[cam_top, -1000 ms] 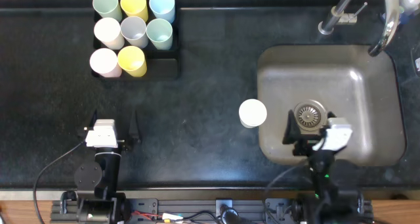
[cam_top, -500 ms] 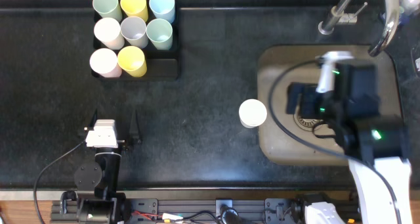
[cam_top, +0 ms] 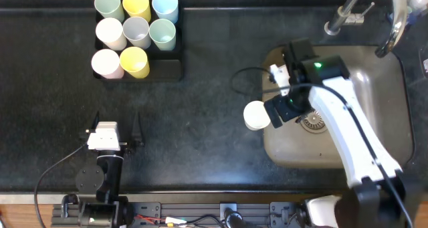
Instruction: Store Cups
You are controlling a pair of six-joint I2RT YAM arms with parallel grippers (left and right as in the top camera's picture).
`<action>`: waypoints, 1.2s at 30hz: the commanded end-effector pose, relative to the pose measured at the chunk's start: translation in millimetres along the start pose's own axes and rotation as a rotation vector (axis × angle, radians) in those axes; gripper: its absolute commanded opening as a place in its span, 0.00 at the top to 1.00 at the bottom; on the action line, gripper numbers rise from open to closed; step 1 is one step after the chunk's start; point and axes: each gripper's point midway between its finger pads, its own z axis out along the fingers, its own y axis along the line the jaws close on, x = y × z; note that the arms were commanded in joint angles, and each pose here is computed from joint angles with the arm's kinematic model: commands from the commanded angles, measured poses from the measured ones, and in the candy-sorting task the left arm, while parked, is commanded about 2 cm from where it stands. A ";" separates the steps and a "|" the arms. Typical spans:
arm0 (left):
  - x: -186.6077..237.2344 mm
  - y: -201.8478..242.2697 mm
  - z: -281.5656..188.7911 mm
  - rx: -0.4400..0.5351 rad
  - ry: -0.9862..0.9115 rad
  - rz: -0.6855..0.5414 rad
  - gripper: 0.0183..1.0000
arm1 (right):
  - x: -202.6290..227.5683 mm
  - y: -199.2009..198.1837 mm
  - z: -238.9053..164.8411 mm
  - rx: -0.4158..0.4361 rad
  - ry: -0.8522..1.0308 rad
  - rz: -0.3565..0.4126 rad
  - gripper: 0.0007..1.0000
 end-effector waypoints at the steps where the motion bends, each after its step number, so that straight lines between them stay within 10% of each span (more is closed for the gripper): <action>1: -0.4 -2.1 -0.3 0.011 -0.004 0.020 0.00 | -18.1 6.0 0.6 -0.027 -0.021 -0.077 0.00; 27: -0.4 -2.2 -0.3 0.012 -0.004 0.020 0.00 | -53.0 10.6 18.4 -0.088 0.009 -0.088 0.06; 29: -0.4 -2.1 -0.3 0.011 -0.004 0.020 0.00 | -52.7 10.1 19.6 -0.086 0.013 -0.089 0.19; 32: -0.4 -2.2 -0.3 0.012 -0.004 0.020 0.00 | -52.6 10.2 20.1 -0.087 0.015 -0.089 0.86; 36: -0.4 -2.2 -0.3 0.012 -0.004 0.020 0.00 | -51.1 14.6 21.8 -0.105 0.019 -0.091 0.96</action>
